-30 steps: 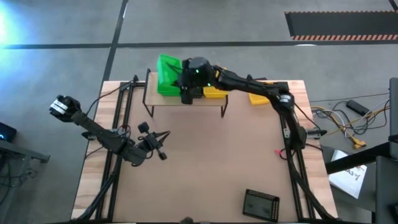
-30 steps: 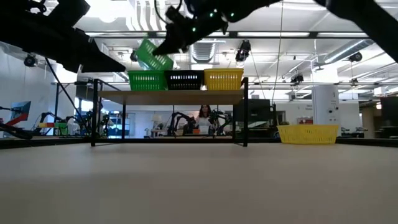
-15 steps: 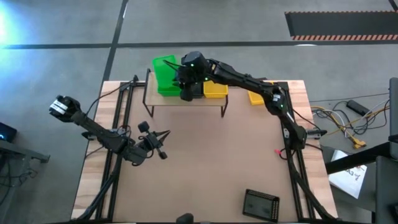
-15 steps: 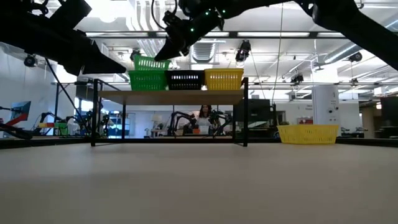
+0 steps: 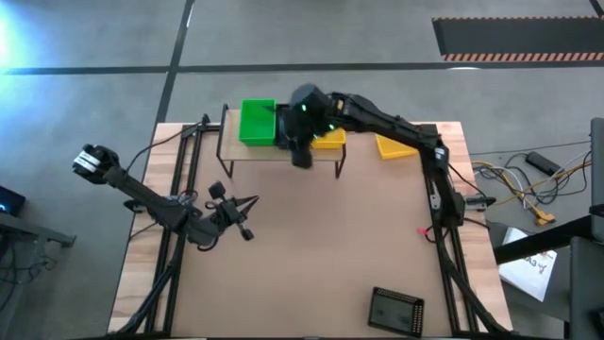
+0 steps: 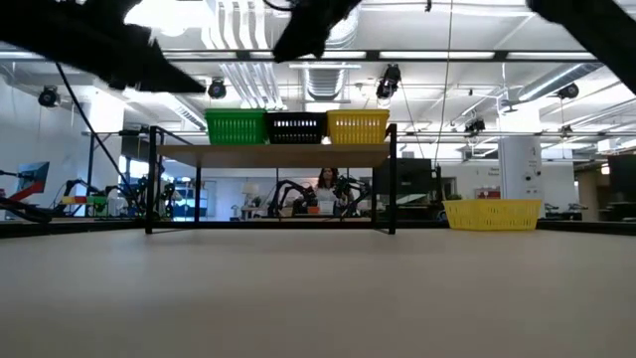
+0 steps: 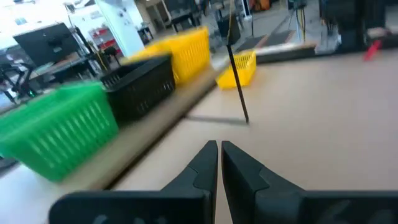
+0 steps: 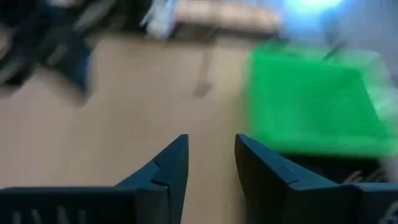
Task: Stack baskets on shelf by color
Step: Stack the yellow bin on the yellow bin on the shelf
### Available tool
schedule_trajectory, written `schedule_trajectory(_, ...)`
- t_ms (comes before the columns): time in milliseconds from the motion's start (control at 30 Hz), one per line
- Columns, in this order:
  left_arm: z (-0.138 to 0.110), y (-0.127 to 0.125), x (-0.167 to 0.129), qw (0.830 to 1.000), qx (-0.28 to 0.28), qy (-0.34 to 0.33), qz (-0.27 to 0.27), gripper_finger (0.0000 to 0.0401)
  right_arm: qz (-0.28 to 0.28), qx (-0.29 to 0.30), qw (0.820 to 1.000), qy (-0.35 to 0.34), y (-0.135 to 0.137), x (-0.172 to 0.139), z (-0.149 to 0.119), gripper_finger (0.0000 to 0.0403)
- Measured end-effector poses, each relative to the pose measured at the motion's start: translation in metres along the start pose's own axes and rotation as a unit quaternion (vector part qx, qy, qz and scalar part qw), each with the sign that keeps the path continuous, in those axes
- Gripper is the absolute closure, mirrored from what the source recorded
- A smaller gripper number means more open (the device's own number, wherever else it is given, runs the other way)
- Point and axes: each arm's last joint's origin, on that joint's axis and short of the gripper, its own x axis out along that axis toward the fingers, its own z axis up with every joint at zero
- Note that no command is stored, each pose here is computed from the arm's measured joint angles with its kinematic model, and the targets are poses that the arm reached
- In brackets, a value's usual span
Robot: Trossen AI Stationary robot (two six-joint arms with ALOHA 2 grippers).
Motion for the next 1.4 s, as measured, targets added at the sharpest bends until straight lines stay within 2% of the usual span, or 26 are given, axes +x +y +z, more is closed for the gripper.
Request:
schedule_trajectory(133,0.021,0.016,0.001,1.000,-0.006,-0.019,0.015,0.0396,0.068,0.031,0.991,0.115,0.057,0.002,-0.022,0.0309)
schedule_trajectory(200,0.026,0.023,0.002,1.000,0.001,-0.026,0.012,0.0396,0.069,0.051,0.985,0.147,0.093,0.003,-0.036,0.0325)
schedule_trajectory(233,0.027,0.026,0.002,1.000,0.002,-0.028,0.005,0.0396,0.052,0.058,0.984,0.158,0.112,0.003,-0.044,0.0332)
schedule_trajectory(333,0.022,0.030,0.005,0.999,0.014,-0.029,-0.018,0.0396,-0.046,0.078,0.983,0.158,0.167,-0.010,-0.069,0.0353)
schedule_trajectory(433,0.014,0.028,0.009,0.999,0.027,-0.022,-0.034,0.0396,-0.142,0.125,0.972,0.140,0.212,-0.027,-0.100,0.0369)
schedule_trajectory(500,0.008,0.026,0.011,0.998,0.040,-0.013,-0.037,0.0396,-0.185,0.181,0.958,0.121,0.231,-0.041,-0.120,0.0376)
schedule_trajectory(567,0.000,0.023,0.014,0.998,0.056,-0.002,-0.036,0.0396,-0.209,0.244,0.942,0.103,0.238,-0.056,-0.138,0.0381)
schedule_trajectory(667,-0.009,0.019,0.019,0.998,0.063,0.005,-0.031,0.0396,-0.248,0.314,0.911,0.102,0.230,-0.071,-0.164,0.0384)
schedule_trajectory(767,-0.015,0.013,0.026,0.998,0.060,0.007,-0.024,0.0396,-0.292,0.344,0.885,0.116,0.208,-0.079,-0.186,0.0377)
schedule_trajectory(1000,-0.025,-0.006,0.041,0.999,0.042,-0.003,-0.019,0.0396,-0.359,0.377,0.835,0.180,0.118,-0.087,-0.232,0.0319)
schedule_trajectory(1100,-0.029,-0.014,0.046,0.999,0.044,-0.002,-0.028,0.0396,-0.347,0.401,0.829,0.177,0.075,-0.086,-0.250,0.0286)
schedule_trajectory(1233,-0.030,-0.023,0.050,0.998,0.037,-0.001,-0.059,0.0396,-0.307,0.447,0.830,0.130,0.024,-0.082,-0.275,0.0251)
schedule_trajectory(1400,-0.028,-0.027,0.052,0.998,0.025,0.000,-0.064,0.0396,-0.312,0.476,0.809,0.143,-0.016,-0.076,-0.307,0.0235)
